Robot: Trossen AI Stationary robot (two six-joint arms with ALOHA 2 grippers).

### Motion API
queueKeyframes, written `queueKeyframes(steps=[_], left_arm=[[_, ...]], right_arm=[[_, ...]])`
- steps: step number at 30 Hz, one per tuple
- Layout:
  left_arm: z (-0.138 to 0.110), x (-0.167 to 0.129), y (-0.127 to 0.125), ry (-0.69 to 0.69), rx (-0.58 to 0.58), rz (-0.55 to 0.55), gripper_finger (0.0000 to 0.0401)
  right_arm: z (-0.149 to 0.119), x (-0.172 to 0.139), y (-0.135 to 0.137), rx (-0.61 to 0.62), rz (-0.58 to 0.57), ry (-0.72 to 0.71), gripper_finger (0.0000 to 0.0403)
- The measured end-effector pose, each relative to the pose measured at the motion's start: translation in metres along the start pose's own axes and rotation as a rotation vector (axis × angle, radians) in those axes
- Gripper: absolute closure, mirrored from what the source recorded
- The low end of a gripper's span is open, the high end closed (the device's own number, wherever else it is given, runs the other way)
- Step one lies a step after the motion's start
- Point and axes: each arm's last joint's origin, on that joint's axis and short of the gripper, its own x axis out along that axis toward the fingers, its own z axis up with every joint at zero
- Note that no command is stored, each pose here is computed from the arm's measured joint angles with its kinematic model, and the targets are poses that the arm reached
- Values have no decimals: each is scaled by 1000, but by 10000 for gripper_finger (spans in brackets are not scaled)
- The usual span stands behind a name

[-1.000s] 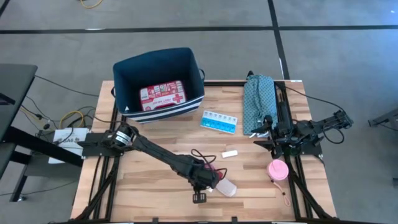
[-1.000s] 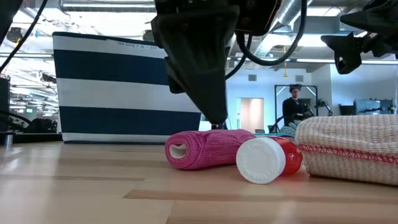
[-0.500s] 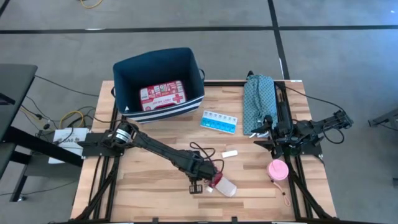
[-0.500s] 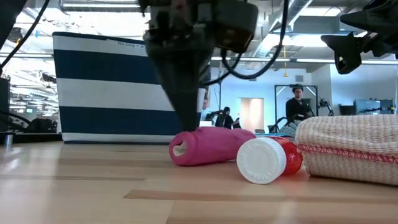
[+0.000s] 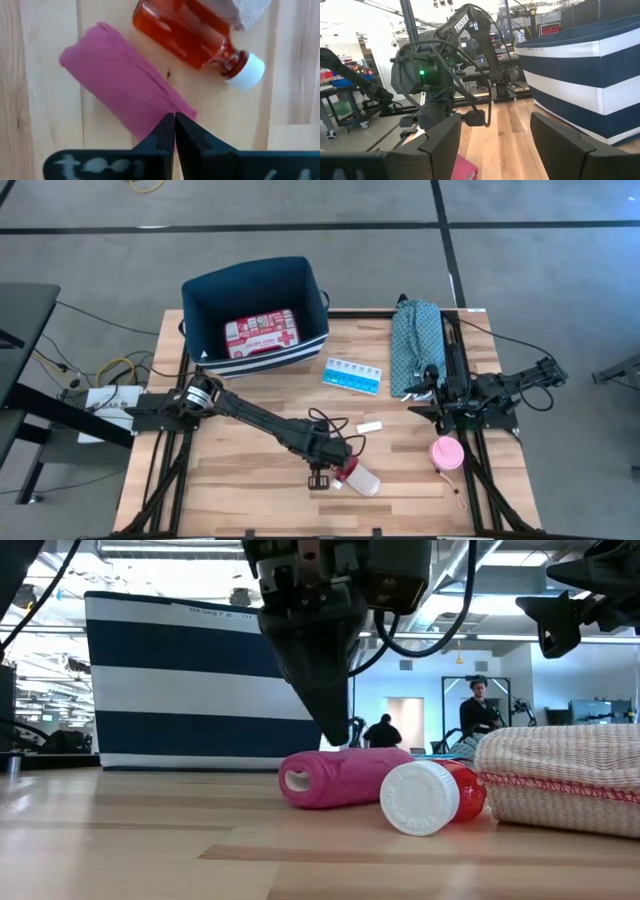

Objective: Pick & place medical supplies in basket/bin
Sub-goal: Put the pink bandage into the blue bin

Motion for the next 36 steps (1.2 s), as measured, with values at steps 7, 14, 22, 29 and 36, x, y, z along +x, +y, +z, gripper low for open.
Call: queueKeyframes(steps=[7,14,22,29,36], left_arm=[[7,0,14,2,-108,-57,398],[10,0,27,10,-123,-82,344],[13,-1,38,-1,-183,-56,258],[11,3,37,-12,-245,-23,227],[0,16,40,-4,-323,18,226]], right_arm=[[0,0,0,0,0,0,168],[0,0,0,0,0,0,168],[0,0,0,0,0,0,168],[0,0,0,0,0,1,168],[-1,0,0,-3,-1,11,168]])
